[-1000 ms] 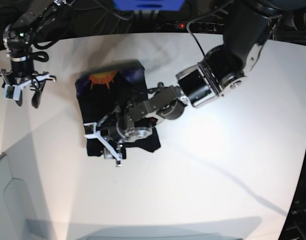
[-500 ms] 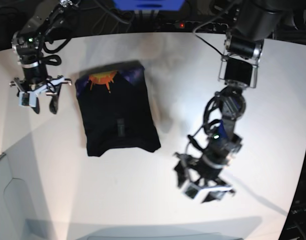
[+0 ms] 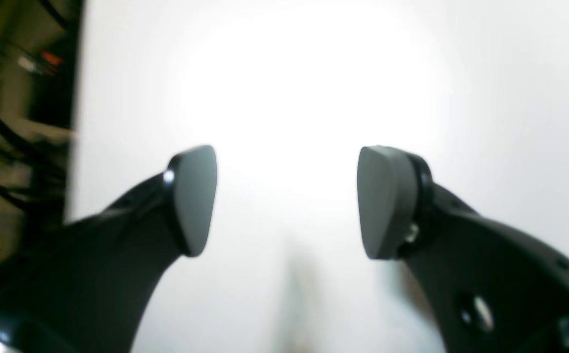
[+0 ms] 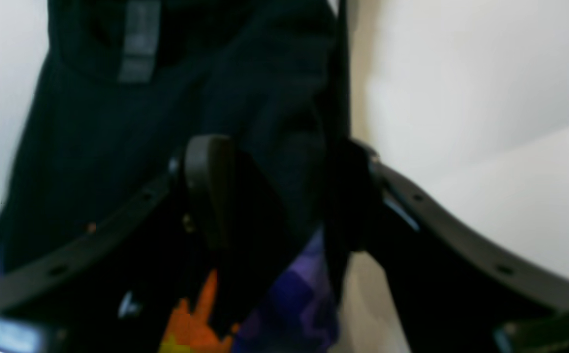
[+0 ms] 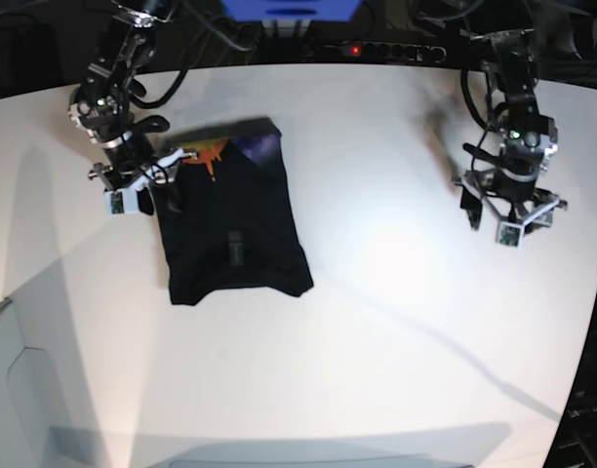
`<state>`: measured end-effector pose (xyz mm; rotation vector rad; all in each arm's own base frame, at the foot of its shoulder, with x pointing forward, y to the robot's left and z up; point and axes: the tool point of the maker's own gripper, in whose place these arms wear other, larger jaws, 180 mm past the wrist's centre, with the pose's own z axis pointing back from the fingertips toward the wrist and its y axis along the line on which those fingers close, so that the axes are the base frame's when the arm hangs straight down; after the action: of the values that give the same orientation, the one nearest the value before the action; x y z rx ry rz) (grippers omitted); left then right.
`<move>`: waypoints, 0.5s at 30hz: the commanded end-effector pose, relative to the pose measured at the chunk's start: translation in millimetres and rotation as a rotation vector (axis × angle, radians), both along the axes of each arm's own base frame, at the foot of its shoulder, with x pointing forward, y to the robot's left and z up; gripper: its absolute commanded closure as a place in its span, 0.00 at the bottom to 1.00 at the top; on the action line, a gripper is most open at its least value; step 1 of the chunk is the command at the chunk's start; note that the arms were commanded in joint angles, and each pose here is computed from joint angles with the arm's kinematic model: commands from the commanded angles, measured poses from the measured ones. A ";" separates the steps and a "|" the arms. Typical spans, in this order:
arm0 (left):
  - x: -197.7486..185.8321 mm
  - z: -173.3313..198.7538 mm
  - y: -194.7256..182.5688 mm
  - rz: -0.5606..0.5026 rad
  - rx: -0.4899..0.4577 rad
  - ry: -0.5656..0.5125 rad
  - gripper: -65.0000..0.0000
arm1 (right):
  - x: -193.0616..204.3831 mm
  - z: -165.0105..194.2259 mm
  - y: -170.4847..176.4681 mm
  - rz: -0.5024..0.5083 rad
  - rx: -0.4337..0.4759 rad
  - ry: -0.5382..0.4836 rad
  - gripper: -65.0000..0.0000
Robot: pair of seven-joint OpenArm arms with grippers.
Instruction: Fold the T-shirt properly
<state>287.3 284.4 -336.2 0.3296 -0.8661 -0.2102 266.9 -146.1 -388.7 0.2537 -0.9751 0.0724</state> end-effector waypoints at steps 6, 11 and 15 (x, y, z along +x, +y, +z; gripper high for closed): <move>-30.0 13.0 13.7 0.047 -0.073 -0.042 0.34 | -22.3 -12.0 -3.5 -0.006 0.008 0.040 0.53; -53.2 6.5 6.3 0.037 -0.105 -0.006 0.34 | -48.8 -17.6 -3.3 -0.006 -0.004 0.083 0.53; -69.6 1.4 -1.1 0.037 -0.118 0.021 0.34 | -55.2 -21.9 -4.6 -0.007 -0.005 0.101 0.53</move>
<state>215.3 282.3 -343.0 0.2224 -0.8193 -0.1224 213.9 -148.4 -411.1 0.2577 -0.8830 0.0439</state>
